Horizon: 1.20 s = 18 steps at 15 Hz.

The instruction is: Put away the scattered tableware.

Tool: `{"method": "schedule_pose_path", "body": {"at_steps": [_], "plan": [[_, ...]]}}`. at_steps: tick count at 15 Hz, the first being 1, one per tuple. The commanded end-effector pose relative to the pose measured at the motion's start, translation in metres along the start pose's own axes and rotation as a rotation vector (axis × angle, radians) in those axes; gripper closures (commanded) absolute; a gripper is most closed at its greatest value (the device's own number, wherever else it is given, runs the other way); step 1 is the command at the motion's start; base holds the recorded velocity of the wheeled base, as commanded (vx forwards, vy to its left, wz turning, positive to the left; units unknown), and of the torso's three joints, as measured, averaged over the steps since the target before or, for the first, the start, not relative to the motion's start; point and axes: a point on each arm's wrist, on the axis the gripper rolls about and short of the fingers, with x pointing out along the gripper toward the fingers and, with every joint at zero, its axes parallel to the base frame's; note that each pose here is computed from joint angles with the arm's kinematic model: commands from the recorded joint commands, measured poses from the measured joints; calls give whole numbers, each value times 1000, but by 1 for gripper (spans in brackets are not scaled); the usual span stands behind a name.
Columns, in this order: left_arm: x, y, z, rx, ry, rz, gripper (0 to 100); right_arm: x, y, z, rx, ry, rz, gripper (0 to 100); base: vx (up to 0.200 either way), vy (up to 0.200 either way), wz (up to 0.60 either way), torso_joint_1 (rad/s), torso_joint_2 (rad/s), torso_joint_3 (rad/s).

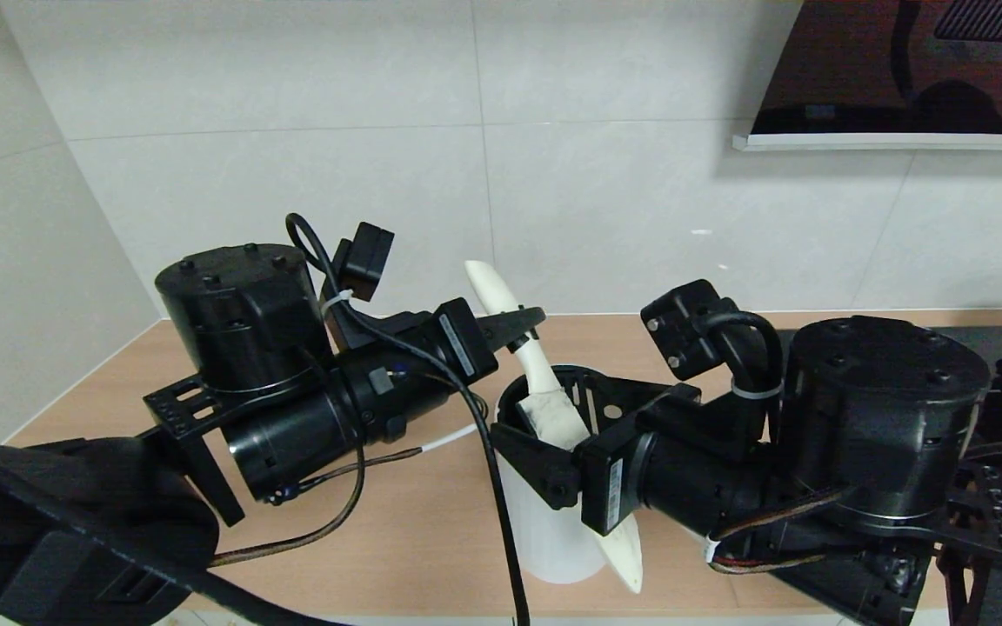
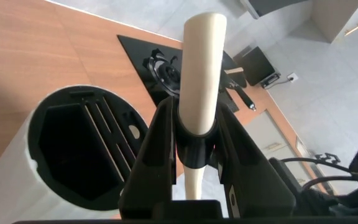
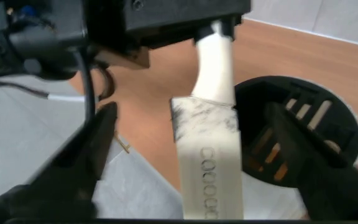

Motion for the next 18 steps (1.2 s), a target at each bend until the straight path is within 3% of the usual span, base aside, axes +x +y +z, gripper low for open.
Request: {"method": "schedule_pose_path", "body": {"at_steps": [1, 3, 6, 8, 11, 12, 15, 16, 18], "plan": [[-5, -8, 7, 6, -27, -18, 100, -9, -4, 10, 6, -30, -7, 0, 0, 0, 0, 0, 0, 0], [-14, -22, 20, 13, -73, -18, 100, -26, -22, 31, 15, -93, -47, 0, 0, 0, 0, 0, 0, 0], [-37, -59, 55, 20, -157, 48, 100, -49, -53, 57, 17, -145, -76, 0, 0, 0, 0, 0, 0, 0], [-42, -77, 74, 65, -199, 68, 100, -52, -66, 63, 16, -164, -112, 0, 0, 0, 0, 0, 0, 0], [-39, -86, 82, 177, -260, 93, 100, -51, -70, 63, 17, -163, -128, 0, 0, 0, 0, 0, 0, 0], [-39, -87, 80, 189, -261, 96, 100, -51, -70, 63, 17, -162, -128, 0, 0, 0, 0, 0, 0, 0], [-25, -89, 56, 334, -259, 204, 100, -49, -73, 61, 17, -155, -137, 0, 0, 0, 0, 0, 0, 0], [-19, -89, 46, 389, -278, 242, 100, -46, -73, 59, 18, -146, -138, 0, 0, 0, 0, 0, 0, 0], [-7, -88, 28, 527, -351, 314, 100, -44, -74, 57, 18, -138, -142, 0, 0, 0, 0, 0, 0, 0]]}}
